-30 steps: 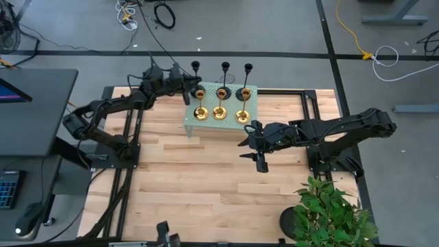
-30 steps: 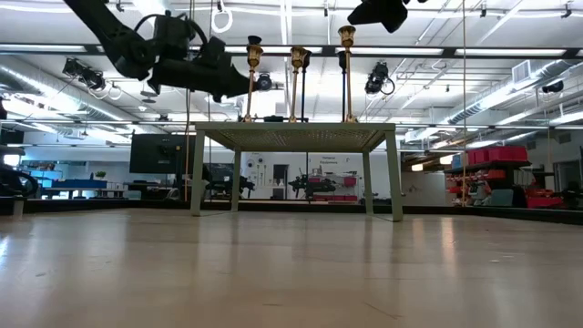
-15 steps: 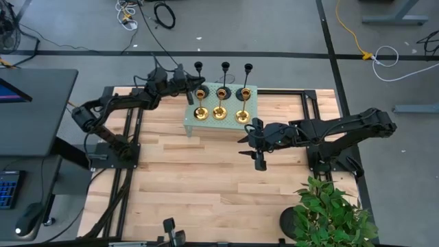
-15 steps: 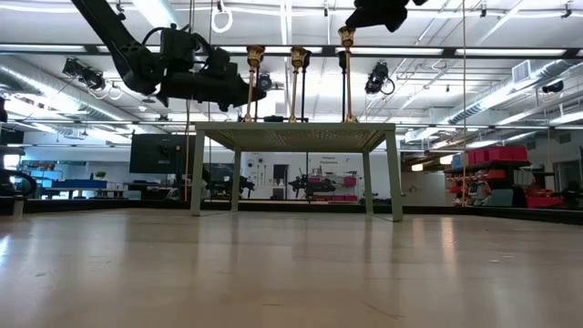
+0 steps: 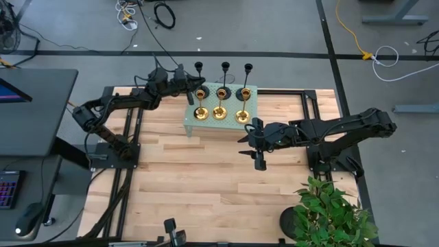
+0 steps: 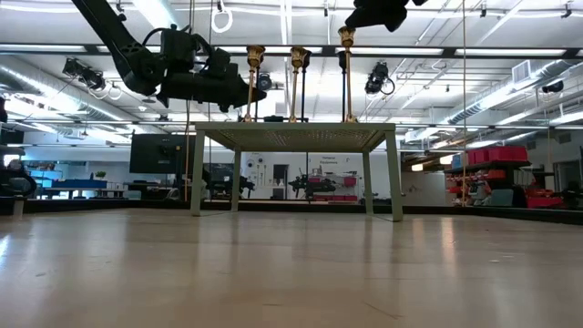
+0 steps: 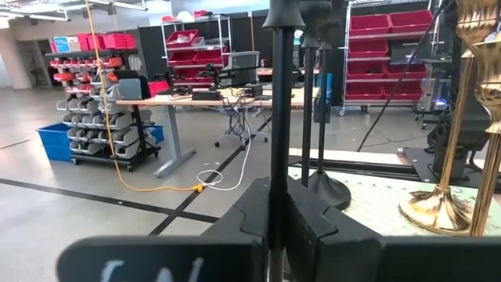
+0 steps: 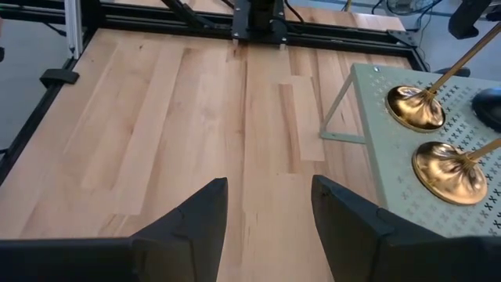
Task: Pick & Place candle stick holders
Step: Put the black candle holder on the shelf aligned with the other black candle holders, then return to Home Position
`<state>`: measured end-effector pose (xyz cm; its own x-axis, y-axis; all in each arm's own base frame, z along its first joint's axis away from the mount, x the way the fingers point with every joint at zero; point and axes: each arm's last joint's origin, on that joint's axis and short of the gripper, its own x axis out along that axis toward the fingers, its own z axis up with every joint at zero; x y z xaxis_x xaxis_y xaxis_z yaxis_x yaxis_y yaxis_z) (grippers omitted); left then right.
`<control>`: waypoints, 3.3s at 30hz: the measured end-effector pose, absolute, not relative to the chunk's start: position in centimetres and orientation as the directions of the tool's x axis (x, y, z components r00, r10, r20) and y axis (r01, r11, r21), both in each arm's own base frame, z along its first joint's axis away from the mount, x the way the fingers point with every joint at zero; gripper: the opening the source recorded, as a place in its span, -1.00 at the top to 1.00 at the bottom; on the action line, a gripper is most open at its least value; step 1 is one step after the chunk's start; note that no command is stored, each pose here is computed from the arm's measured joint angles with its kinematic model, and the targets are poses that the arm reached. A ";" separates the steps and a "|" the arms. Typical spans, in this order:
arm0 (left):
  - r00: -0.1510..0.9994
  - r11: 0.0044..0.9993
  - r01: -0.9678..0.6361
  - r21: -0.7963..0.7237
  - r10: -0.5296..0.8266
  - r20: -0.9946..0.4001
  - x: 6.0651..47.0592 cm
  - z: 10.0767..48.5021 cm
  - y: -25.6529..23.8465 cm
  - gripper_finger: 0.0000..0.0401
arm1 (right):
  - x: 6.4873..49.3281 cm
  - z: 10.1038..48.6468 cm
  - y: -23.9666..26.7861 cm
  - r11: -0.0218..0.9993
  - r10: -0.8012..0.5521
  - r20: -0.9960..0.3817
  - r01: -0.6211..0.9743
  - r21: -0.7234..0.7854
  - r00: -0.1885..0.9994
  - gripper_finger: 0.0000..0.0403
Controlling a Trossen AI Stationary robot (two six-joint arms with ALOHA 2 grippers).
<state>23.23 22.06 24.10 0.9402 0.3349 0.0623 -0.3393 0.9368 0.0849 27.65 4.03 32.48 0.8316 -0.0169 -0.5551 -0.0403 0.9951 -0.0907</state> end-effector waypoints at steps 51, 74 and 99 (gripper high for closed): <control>0.916 0.929 -0.354 0.110 0.368 -0.163 17.8 28.0 19.1 0.02 | 27.3 32.6 2.1 0.958 -0.275 -0.493 0.192 -0.212 0.826 0.08; 0.955 0.992 0.017 -0.123 -0.052 -0.292 15.3 30.5 8.4 0.02 | 16.7 26.0 0.2 0.952 -0.296 -0.058 0.299 0.065 0.954 0.08; 0.971 0.990 -0.130 0.046 0.137 -0.195 16.0 20.7 0.3 0.02 | 15.3 20.8 0.4 0.983 -0.170 0.048 0.165 0.082 0.984 0.08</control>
